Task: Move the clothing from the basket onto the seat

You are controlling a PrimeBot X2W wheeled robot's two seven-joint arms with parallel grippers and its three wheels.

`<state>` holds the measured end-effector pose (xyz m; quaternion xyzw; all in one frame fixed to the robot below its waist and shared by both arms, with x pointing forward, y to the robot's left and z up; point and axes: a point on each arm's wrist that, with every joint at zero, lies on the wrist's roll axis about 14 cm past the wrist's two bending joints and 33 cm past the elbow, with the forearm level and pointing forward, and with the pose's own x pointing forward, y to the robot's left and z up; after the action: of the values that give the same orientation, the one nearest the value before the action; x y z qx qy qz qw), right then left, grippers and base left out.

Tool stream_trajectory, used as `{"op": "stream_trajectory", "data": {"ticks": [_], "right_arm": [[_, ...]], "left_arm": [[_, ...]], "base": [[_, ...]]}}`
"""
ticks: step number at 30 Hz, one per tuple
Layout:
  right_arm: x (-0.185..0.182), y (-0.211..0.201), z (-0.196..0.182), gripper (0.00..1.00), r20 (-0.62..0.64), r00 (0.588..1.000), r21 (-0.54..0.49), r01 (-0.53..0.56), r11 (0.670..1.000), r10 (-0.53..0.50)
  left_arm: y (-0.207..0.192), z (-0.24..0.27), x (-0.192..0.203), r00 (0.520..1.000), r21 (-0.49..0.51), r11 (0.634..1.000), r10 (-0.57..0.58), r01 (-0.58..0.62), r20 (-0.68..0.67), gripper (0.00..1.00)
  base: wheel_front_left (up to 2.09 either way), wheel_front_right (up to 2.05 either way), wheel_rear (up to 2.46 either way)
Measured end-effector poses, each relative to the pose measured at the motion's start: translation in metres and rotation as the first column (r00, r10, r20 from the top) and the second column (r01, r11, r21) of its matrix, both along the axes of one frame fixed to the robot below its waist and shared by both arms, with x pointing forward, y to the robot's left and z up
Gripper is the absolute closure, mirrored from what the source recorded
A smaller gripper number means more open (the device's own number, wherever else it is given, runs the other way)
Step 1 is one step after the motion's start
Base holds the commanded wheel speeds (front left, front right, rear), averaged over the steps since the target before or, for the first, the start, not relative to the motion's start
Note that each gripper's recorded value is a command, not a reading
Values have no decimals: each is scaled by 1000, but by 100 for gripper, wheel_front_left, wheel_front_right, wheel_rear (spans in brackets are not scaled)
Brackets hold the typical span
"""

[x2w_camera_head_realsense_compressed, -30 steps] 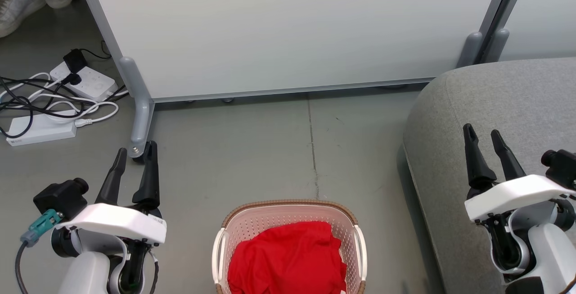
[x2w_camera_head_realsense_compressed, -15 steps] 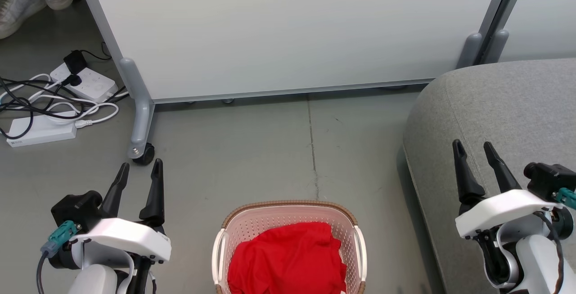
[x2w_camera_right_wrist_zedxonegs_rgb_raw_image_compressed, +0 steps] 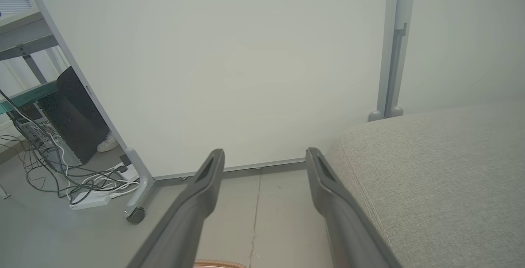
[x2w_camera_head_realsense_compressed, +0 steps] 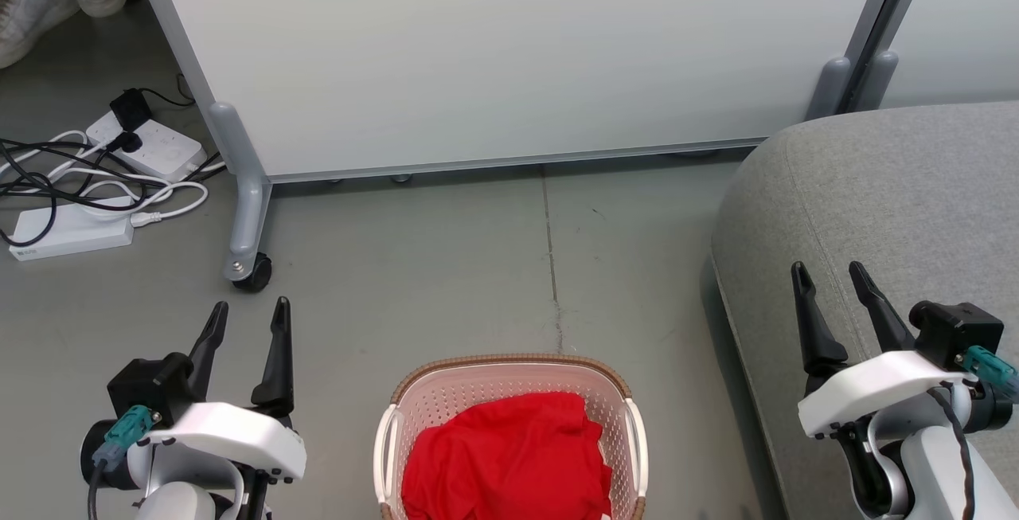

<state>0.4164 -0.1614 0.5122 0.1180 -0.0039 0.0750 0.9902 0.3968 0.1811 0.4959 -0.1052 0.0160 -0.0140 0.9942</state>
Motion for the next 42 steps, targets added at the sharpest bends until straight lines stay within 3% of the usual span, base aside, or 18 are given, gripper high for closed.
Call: {"op": "stream_trajectory", "data": {"ticks": [42], "right_arm": [[-15, -1, 1, 0, 68, 998, -81, 2, 997, 3]], "left_arm": [[0, -3, -15, 1000, 158, 987, 15, -16, 12, 0]], "base": [[0, 0, 0]]}}
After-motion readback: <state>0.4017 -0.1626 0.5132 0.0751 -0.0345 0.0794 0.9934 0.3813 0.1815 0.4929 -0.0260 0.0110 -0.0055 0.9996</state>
